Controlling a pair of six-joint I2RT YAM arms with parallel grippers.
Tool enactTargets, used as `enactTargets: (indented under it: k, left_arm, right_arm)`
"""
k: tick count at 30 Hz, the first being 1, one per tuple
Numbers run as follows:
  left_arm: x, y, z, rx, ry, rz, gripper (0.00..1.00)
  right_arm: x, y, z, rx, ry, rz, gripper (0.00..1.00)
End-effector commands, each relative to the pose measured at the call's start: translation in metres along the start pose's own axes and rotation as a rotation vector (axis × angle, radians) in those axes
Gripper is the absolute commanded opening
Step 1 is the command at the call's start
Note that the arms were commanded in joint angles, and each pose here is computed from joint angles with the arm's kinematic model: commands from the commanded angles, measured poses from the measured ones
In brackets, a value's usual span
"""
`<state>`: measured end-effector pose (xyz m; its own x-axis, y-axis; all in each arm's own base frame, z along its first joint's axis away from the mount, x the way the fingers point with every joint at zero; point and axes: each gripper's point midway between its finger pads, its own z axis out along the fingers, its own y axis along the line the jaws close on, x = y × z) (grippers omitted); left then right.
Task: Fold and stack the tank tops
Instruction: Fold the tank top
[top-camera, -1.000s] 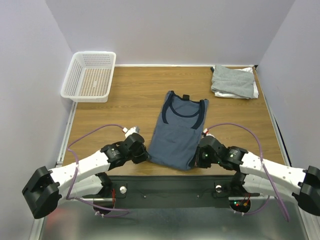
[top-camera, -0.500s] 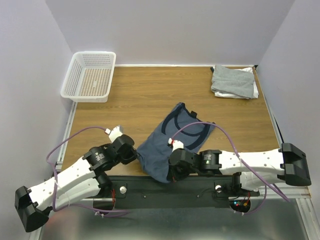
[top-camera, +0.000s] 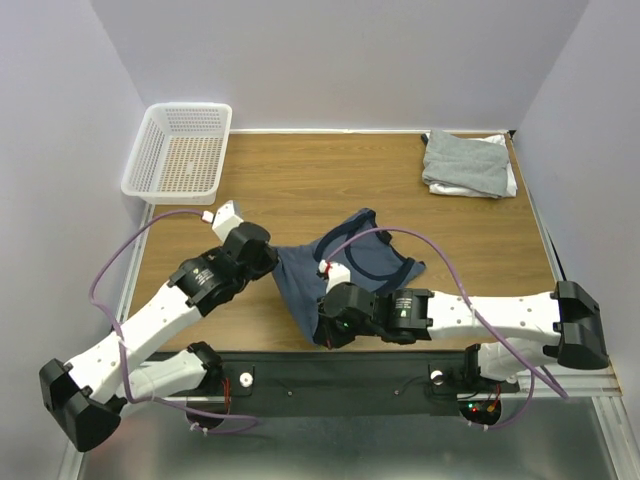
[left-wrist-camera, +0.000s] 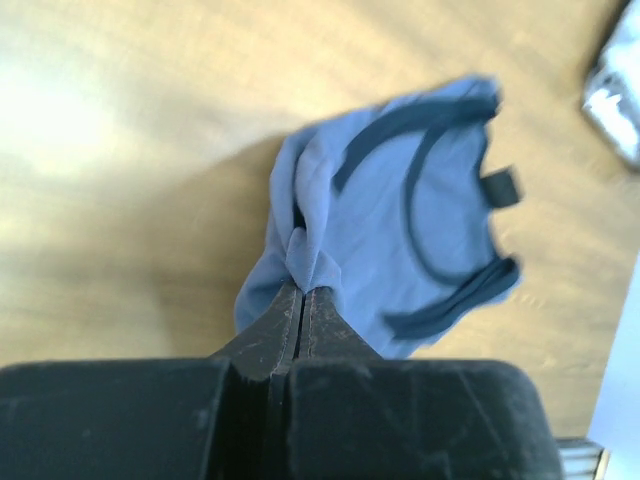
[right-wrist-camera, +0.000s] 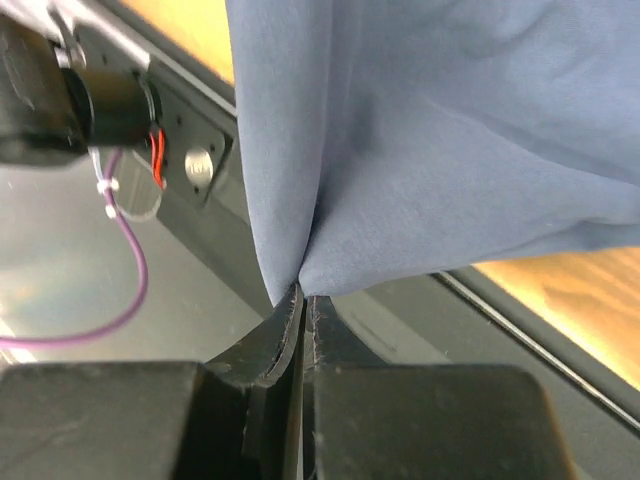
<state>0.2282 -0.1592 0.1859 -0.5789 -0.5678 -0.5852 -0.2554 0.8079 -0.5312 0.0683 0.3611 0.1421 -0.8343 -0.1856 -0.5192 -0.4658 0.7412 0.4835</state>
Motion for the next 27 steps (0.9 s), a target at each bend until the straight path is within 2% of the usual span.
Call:
enactTargets:
  k: [1,4,5,14,21,27]
  left_arm:
    - [-0.037,-0.043,0.013,0.104,-0.087,0.022,0.00]
    - [-0.040,-0.072,0.020,0.181,-0.073,0.046,0.00]
    - [-0.033,-0.077,0.030,0.177,-0.042,0.064,0.00]
    - [-0.040,-0.141,0.068,0.265,-0.029,0.061,0.00]
    - [-0.035,-0.187,0.096,0.326,0.006,0.078,0.00]
    - [-0.011,-0.209,0.123,0.331,0.058,0.103,0.00]
  right_arm:
    - [-0.038,-0.001,-0.013,-0.005,-0.112,0.032,0.00]
    - [-0.050,-0.012,-0.019,0.007,-0.134,0.060,0.00]
    - [-0.055,-0.021,-0.019,0.019,-0.141,0.073,0.00]
    - [-0.089,-0.065,-0.038,0.046,-0.220,0.162,0.01]
    - [-0.086,-0.099,-0.040,0.092,-0.230,0.226,0.01]
    - [-0.082,-0.135,-0.041,0.152,-0.240,0.289,0.00]
